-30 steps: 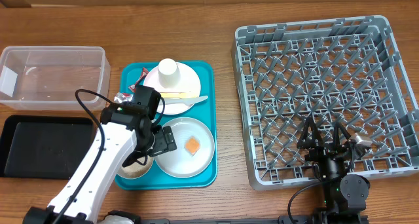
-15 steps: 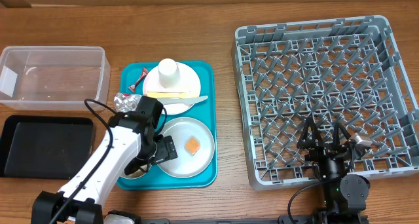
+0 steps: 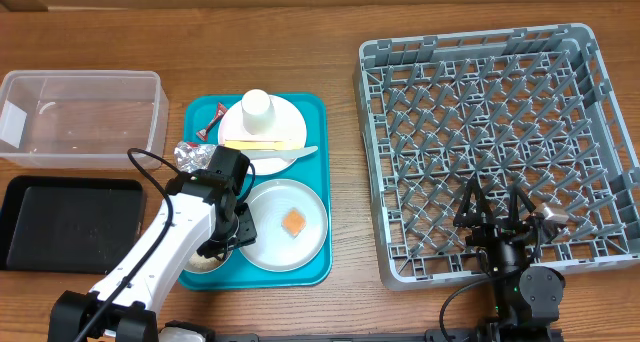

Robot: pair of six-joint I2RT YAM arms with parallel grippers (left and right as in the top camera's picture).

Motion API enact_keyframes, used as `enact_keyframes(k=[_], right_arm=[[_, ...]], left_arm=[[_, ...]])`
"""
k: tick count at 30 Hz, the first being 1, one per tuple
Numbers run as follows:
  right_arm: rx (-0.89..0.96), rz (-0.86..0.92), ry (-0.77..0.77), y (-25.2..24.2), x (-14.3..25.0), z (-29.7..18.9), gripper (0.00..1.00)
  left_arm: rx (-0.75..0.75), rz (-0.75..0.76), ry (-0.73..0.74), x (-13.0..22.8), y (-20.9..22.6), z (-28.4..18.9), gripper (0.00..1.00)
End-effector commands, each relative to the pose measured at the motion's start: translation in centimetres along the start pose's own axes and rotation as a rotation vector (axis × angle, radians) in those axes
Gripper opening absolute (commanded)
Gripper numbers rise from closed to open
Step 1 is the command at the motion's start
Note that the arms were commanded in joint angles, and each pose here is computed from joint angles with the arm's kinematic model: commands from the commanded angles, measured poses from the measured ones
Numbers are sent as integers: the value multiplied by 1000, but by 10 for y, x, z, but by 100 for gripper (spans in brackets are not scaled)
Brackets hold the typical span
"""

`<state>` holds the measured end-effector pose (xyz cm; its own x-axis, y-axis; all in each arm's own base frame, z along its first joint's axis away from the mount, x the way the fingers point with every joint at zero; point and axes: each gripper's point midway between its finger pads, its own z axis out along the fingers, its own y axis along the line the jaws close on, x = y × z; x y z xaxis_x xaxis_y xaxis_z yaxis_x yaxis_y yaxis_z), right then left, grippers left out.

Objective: Sort waste into correct bins and load items into the dishwasher rack
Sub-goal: 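Grasp the rim of the white rice bowl with the left gripper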

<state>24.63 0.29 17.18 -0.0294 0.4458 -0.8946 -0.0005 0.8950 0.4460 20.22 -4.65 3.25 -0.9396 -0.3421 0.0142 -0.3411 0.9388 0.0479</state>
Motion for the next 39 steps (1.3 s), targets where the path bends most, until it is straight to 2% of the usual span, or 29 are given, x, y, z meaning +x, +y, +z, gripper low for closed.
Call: enact_keyframes(k=[1, 6, 10, 14, 22, 25, 30, 39], right_arm=[[-1, -4, -2, -1, 2, 0, 100], [-1, -4, -2, -1, 2, 0, 100], [-1, -4, -2, -1, 2, 0, 100], [-1, -4, -2, -1, 2, 0, 100], [-1, -4, -2, -1, 2, 0, 100], [-1, -4, -2, -1, 2, 0, 100], [-1, -4, -2, -1, 2, 0, 100], [-1, -4, -2, -1, 2, 0, 100]], left_arm=[[-24, -1, 0, 1, 4, 3, 44], [-27, -1, 10, 5, 6, 7, 36], [-33, 0, 12, 7, 8, 11, 23], [-29, 2, 4, 5, 7, 12, 16], [-29, 8, -1, 4, 7, 11, 16], [-31, 8, 3, 5, 7, 11, 8], [-34, 8, 7, 6, 8, 11, 4], [-41, 27, 9, 0, 5, -10, 4]])
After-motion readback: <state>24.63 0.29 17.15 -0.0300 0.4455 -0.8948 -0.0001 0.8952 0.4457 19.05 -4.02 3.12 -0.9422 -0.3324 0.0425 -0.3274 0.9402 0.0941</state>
